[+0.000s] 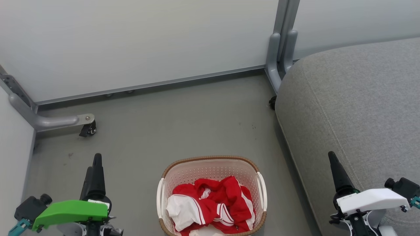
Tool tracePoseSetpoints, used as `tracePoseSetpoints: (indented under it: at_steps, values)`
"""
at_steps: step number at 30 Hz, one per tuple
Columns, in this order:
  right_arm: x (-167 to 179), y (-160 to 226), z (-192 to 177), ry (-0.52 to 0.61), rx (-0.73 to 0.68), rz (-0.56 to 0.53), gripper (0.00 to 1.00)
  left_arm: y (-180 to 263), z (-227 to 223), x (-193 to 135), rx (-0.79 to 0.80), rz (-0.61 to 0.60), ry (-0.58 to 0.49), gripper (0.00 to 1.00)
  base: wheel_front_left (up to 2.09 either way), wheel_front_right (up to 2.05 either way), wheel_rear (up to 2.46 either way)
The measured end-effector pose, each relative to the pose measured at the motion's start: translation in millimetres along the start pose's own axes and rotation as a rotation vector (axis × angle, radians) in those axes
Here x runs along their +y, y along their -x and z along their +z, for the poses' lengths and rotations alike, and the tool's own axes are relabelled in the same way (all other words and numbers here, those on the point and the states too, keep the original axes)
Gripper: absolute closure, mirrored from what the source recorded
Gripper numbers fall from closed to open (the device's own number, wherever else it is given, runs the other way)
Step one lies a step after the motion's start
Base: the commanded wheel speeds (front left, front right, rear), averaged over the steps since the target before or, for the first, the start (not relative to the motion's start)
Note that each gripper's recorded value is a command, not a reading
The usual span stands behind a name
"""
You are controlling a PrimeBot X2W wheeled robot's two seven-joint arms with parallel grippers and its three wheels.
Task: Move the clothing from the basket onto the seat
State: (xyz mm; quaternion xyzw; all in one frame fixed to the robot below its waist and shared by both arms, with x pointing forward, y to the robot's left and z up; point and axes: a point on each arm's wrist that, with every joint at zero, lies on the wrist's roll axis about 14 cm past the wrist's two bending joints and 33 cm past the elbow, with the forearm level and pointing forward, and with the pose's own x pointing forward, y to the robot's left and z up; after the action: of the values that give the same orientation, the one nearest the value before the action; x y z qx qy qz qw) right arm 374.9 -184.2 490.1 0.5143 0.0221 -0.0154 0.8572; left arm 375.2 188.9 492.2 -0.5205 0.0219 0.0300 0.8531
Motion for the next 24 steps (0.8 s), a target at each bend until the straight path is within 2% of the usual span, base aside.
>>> tracePoseSetpoints:
  at_steps: [14, 24]
  values:
    - [16.5, 4.0, -9.7, 0.261, 0.013, 0.063, 0.00, 3.8, -10.6, -13.1, 0.004, -0.026, -0.253, 0.00, 0.00, 0.00, 0.00]
    - [20.0, 7.7, -11.5, 0.371, 0.004, 0.084, 0.00, 6.8, -15.8, -13.6, 0.001, -0.025, -0.386, 0.00, 0.00, 0.00, 0.00]
